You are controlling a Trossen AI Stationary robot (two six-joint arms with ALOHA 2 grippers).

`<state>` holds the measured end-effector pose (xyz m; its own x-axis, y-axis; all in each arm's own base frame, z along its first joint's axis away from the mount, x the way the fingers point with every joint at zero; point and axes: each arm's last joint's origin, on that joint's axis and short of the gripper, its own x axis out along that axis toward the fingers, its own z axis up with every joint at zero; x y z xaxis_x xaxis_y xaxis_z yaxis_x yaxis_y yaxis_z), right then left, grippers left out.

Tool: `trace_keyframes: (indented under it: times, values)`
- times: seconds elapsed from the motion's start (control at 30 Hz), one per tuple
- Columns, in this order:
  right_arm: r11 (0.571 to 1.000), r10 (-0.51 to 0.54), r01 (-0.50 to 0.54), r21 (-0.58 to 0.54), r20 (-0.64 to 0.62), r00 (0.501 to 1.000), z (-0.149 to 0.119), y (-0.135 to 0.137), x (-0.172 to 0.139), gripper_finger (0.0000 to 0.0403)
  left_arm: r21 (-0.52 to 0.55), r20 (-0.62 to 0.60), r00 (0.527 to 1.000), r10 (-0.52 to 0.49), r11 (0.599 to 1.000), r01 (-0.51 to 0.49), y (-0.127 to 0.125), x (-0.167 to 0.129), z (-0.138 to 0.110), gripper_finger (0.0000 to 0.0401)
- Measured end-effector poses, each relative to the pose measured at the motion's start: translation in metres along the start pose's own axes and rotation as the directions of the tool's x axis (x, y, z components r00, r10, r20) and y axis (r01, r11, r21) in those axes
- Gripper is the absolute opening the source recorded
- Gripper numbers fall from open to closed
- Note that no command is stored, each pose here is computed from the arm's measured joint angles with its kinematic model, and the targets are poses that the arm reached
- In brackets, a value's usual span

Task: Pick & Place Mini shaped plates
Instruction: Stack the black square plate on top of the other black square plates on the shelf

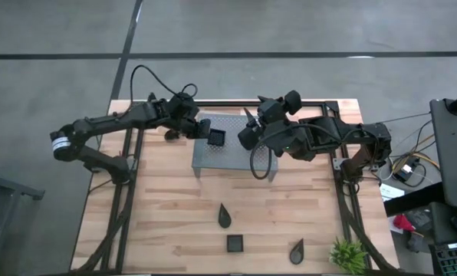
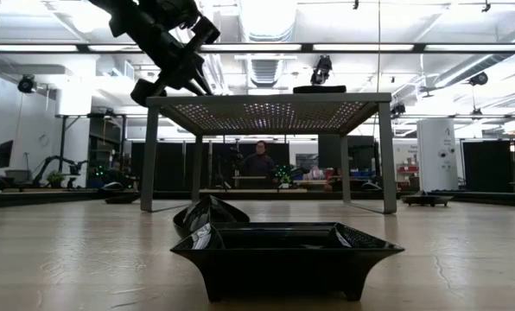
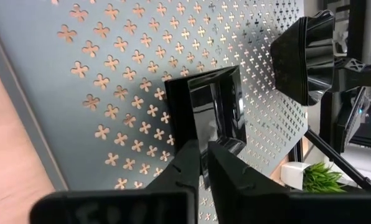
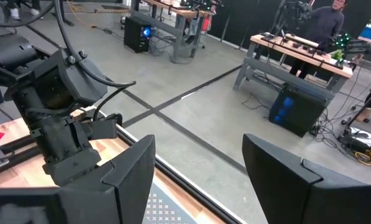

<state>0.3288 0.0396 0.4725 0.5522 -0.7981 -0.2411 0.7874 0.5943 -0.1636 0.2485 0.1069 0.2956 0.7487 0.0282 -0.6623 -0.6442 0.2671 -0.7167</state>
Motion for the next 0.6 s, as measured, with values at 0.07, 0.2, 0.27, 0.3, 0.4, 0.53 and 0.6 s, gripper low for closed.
trace_keyframes:
  times: [0.07, 0.2, 0.27, 0.3, 0.4, 0.53, 0.6]
  values:
    - [1.0, 0.0, 0.0, 0.0, 0.0, 1.0, 0.0, 0.0, 0.0, 0.0236, -0.002, 0.0, 1.0, -0.001, 1.0, 0.001, 0.0, 0.0, 0.0, 0.0036]
    - [1.0, 0.0, 0.0, 0.0, 0.0, 1.0, 0.0, 0.0, 0.0, 0.0242, 0.001, 0.004, 1.0, -0.007, 1.0, 0.007, -0.001, -0.002, 0.0, 0.0059]
    - [1.0, 0.0, 0.0, 0.0, 0.0, 1.0, 0.0, 0.0, 0.0, 0.0244, 0.003, 0.005, 1.0, -0.01, 1.0, 0.01, -0.001, -0.003, -0.001, 0.0071]
    - [1.0, 0.0, 0.0, 0.0, 0.0, 1.0, 0.0, 0.0, 0.0, 0.0244, 0.009, 0.006, 1.0, -0.011, 1.0, 0.011, -0.001, -0.004, -0.001, 0.0077]
    - [1.0, 0.001, -0.001, -0.001, 0.0, 1.0, 0.0, 0.0, 0.0, 0.0242, 0.022, 0.007, 1.0, -0.024, 0.999, 0.024, -0.002, -0.007, -0.002, 0.0093]
    - [1.0, 0.006, -0.006, 0.019, -0.004, 1.0, -0.001, 0.0, -0.001, 0.0236, 0.034, 0.015, 0.999, -0.05, 0.998, 0.049, -0.005, -0.016, -0.003, 0.0109]
    - [0.999, 0.03, -0.029, 0.045, -0.02, 0.999, -0.003, 0.001, -0.002, 0.0234, 0.054, 0.026, 0.997, -0.069, 0.996, 0.067, -0.006, -0.022, -0.004, 0.0112]
